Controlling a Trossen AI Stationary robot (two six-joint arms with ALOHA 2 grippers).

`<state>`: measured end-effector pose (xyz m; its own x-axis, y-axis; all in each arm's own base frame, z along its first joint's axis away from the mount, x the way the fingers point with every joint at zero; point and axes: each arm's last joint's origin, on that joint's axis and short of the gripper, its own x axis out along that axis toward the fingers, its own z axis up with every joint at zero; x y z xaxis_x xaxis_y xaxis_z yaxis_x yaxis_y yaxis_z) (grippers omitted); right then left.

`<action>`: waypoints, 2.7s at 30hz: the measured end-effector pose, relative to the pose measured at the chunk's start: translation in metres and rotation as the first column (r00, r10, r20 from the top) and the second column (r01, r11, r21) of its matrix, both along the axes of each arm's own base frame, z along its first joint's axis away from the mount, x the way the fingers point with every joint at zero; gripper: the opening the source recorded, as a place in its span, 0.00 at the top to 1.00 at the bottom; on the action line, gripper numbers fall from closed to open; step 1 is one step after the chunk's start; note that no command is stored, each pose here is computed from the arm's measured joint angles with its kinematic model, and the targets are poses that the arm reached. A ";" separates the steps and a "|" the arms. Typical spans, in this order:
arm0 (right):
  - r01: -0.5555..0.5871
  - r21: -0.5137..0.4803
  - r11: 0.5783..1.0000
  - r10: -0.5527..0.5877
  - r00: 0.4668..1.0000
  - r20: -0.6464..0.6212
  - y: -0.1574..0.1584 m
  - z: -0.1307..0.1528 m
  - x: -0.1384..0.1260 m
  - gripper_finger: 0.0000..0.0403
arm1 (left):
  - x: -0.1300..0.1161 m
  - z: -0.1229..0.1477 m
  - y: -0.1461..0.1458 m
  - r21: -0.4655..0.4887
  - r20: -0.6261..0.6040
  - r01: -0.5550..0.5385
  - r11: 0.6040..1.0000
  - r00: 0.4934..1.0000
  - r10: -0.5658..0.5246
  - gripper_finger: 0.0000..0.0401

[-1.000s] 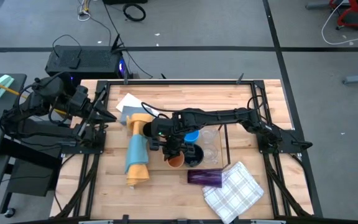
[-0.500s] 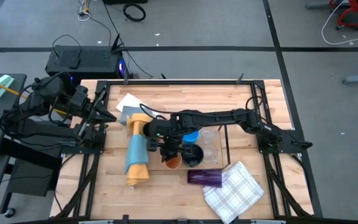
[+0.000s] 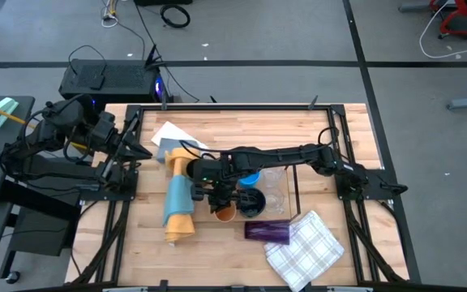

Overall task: Stack small to large cups/mugs on shelf
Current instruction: Put the light orange cup on the shelf

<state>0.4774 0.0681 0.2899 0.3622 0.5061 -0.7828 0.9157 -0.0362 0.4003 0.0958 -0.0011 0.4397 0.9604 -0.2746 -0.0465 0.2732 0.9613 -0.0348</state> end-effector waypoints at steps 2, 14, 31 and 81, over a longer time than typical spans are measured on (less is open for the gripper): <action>-0.002 0.021 1.000 0.002 1.000 0.000 0.001 0.001 0.000 0.99 | 0.000 0.000 0.000 0.005 -0.003 0.000 1.000 1.000 0.000 0.93; 0.052 0.065 0.996 -0.050 0.998 -0.035 -0.014 0.001 0.001 0.99 | 0.000 0.000 0.000 0.010 -0.001 0.001 1.000 1.000 -0.001 0.91; 0.018 -0.009 1.000 -0.018 0.999 -0.029 -0.018 -0.001 -0.001 0.94 | 0.000 0.000 0.000 0.012 -0.001 0.001 1.000 1.000 -0.001 0.92; 0.044 -0.120 0.992 -0.030 0.993 0.113 -0.018 0.003 0.008 0.87 | 0.000 -0.002 0.000 0.002 -0.018 0.001 1.000 1.000 -0.001 0.92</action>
